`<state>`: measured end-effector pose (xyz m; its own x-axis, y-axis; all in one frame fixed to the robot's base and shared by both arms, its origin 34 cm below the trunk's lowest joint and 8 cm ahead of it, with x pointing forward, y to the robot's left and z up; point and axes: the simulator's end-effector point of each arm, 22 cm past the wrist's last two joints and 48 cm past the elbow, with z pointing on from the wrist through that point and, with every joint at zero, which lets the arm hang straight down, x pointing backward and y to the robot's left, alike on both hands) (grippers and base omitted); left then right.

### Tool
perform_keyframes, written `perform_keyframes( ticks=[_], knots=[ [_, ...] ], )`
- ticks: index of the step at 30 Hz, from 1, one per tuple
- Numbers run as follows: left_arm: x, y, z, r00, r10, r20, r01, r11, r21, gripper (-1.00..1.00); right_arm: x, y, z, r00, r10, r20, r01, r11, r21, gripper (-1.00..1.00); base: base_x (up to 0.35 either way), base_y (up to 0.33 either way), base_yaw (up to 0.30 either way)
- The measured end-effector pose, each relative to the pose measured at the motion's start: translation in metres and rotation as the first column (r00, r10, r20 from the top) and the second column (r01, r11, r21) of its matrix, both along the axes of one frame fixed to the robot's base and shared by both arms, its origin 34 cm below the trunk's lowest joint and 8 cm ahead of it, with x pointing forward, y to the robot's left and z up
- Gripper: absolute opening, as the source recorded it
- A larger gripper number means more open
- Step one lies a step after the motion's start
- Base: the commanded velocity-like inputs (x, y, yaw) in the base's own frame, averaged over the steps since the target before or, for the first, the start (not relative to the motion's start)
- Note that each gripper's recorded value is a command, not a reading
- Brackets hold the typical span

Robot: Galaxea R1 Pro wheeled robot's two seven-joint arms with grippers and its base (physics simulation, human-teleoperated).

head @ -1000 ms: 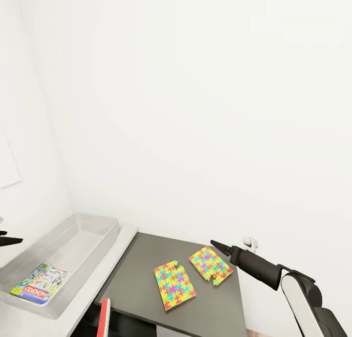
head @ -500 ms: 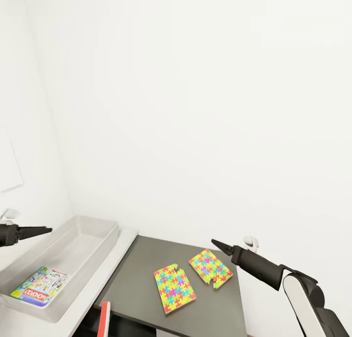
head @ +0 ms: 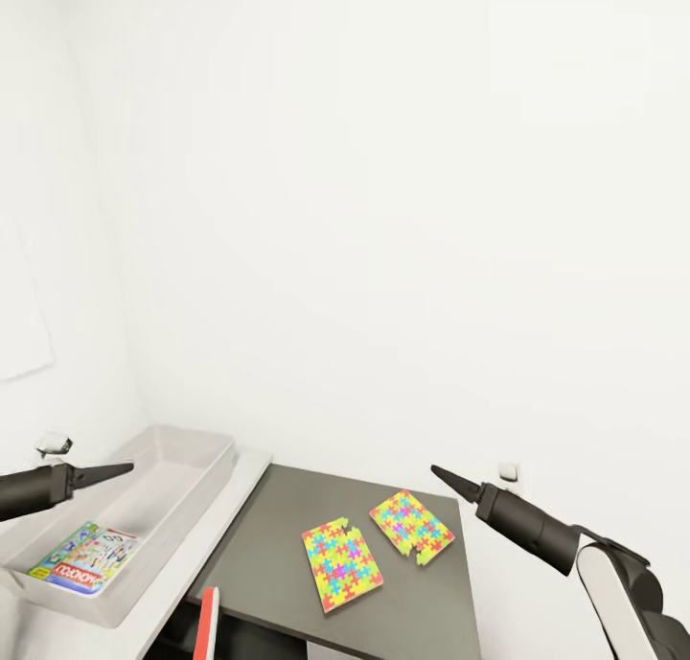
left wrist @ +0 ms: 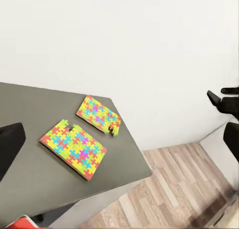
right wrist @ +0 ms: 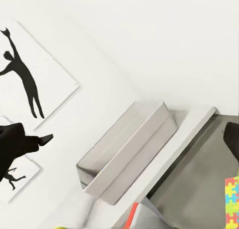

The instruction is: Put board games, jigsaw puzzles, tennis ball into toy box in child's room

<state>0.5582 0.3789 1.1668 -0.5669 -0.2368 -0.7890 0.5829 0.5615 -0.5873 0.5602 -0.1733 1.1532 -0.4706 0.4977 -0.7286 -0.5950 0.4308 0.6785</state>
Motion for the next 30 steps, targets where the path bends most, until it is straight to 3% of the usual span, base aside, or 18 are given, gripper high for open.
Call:
perform_keyframes(
  ticks=[7,30],
  knots=[
    [-0.015,-0.003,-0.019,0.999,-0.009,-0.036,0.007,0.999,-0.050,1.00,-0.004,-0.004,0.016,0.998,-0.002,0.063,0.000,1.000,0.023,1.00,-0.004,0.000,0.000],
    [-0.020,-0.001,-0.021,1.000,-0.001,-0.028,0.000,0.998,-0.056,1.00,-0.004,-0.008,0.022,0.997,-0.013,0.079,0.009,0.999,0.045,1.00,0.000,-0.002,-0.016]
  ],
)
